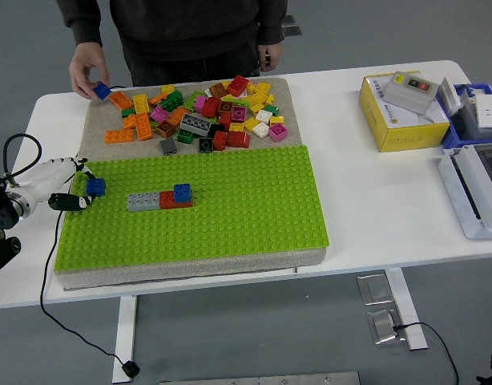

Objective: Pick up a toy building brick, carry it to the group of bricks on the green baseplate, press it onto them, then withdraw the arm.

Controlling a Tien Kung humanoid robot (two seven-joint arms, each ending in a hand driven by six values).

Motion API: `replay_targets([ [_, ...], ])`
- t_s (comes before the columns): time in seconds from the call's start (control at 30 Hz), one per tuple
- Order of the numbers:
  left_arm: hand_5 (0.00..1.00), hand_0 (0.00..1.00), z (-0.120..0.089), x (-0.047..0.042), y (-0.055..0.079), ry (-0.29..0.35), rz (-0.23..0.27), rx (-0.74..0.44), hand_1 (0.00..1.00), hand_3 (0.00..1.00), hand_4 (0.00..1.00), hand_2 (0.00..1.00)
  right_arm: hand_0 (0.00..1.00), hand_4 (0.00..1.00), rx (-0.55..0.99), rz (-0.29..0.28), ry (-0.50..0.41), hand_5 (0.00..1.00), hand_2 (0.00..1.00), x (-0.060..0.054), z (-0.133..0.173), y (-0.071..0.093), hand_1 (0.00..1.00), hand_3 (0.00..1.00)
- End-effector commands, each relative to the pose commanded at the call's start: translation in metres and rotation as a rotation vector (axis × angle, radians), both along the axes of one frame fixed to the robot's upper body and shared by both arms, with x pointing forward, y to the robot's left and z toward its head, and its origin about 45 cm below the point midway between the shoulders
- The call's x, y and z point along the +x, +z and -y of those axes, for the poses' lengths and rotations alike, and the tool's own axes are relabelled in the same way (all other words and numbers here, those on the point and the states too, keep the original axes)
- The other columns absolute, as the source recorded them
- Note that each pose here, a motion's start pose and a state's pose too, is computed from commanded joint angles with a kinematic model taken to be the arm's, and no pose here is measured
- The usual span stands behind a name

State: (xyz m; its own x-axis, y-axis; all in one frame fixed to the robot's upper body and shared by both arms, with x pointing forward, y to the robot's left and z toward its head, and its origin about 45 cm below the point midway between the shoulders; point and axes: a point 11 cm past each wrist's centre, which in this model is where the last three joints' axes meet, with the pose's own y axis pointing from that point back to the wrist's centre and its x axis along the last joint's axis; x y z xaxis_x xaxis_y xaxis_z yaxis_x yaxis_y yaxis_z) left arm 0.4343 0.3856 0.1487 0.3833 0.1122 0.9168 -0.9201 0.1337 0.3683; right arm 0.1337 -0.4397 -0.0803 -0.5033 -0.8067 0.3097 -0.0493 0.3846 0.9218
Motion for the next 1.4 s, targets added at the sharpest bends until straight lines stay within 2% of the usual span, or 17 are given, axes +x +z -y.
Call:
replay_targets([
  [0.2, 0.318, 0.998, 0.001, 0.0005, 0.000, -0.002, 0.002, -0.007, 0.988, 0.656, 0.613, 0.967, 0.655, 0.457, -0.005, -0.002, 0.017, 0.998, 0.694, 0.005, 0.000, 0.002, 0.618, 0.699],
  [0.23, 0.292, 0.995, 0.001, 0.0004, 0.000, -0.002, 0.002, -0.008, 0.985, 0.611, 0.574, 0.957, 0.654, 0.458, -0.005, -0.002, 0.017, 0.998, 0.694, 0.005, 0.000, 0.002, 0.617, 0.699],
  [0.73, 0.276, 0.984, 0.002, -0.0011, 0.000, -0.003, 0.014, -0.039, 0.978, 0.585, 0.540, 0.943, 0.654, 0.460, -0.003, -0.001, 0.012, 0.998, 0.694, 0.004, 0.001, 0.002, 0.618, 0.698],
  [0.9, 0.281, 0.982, -0.001, 0.0002, 0.006, 0.005, 0.032, -0.051, 0.975, 0.584, 0.547, 0.942, 0.654, 0.463, -0.004, -0.002, 0.010, 0.998, 0.695, 0.004, 0.001, 0.002, 0.619, 0.699],
  [1.03, 0.287, 0.985, -0.005, 0.0008, 0.017, 0.008, 0.060, -0.066, 0.979, 0.585, 0.551, 0.953, 0.654, 0.466, -0.006, -0.003, 0.005, 0.998, 0.695, 0.001, 0.003, 0.002, 0.619, 0.699],
  [1.2, 0.287, 0.985, -0.014, -0.0089, 0.022, 0.034, 0.063, -0.090, 0.979, 0.585, 0.551, 0.953, 0.654, 0.466, -0.010, -0.008, -0.003, 0.998, 0.695, -0.003, 0.006, 0.002, 0.619, 0.699],
  [1.23, 0.265, 0.992, -0.017, -0.0132, 0.021, 0.049, 0.051, -0.091, 0.998, 0.592, 0.528, 0.989, 0.654, 0.468, -0.010, -0.008, -0.007, 0.998, 0.695, -0.004, 0.007, 0.001, 0.619, 0.697],
  [1.3, 0.265, 0.992, -0.021, -0.0215, 0.016, 0.075, 0.025, -0.096, 0.998, 0.592, 0.528, 0.989, 0.654, 0.468, -0.011, -0.010, -0.015, 0.998, 0.695, -0.008, 0.009, 0.001, 0.619, 0.697],
  [1.4, 0.265, 0.992, -0.015, -0.0319, 0.009, 0.089, -0.009, -0.104, 0.998, 0.592, 0.528, 0.989, 0.654, 0.468, -0.012, -0.015, -0.024, 0.998, 0.695, -0.013, 0.011, 0.000, 0.619, 0.697],
])
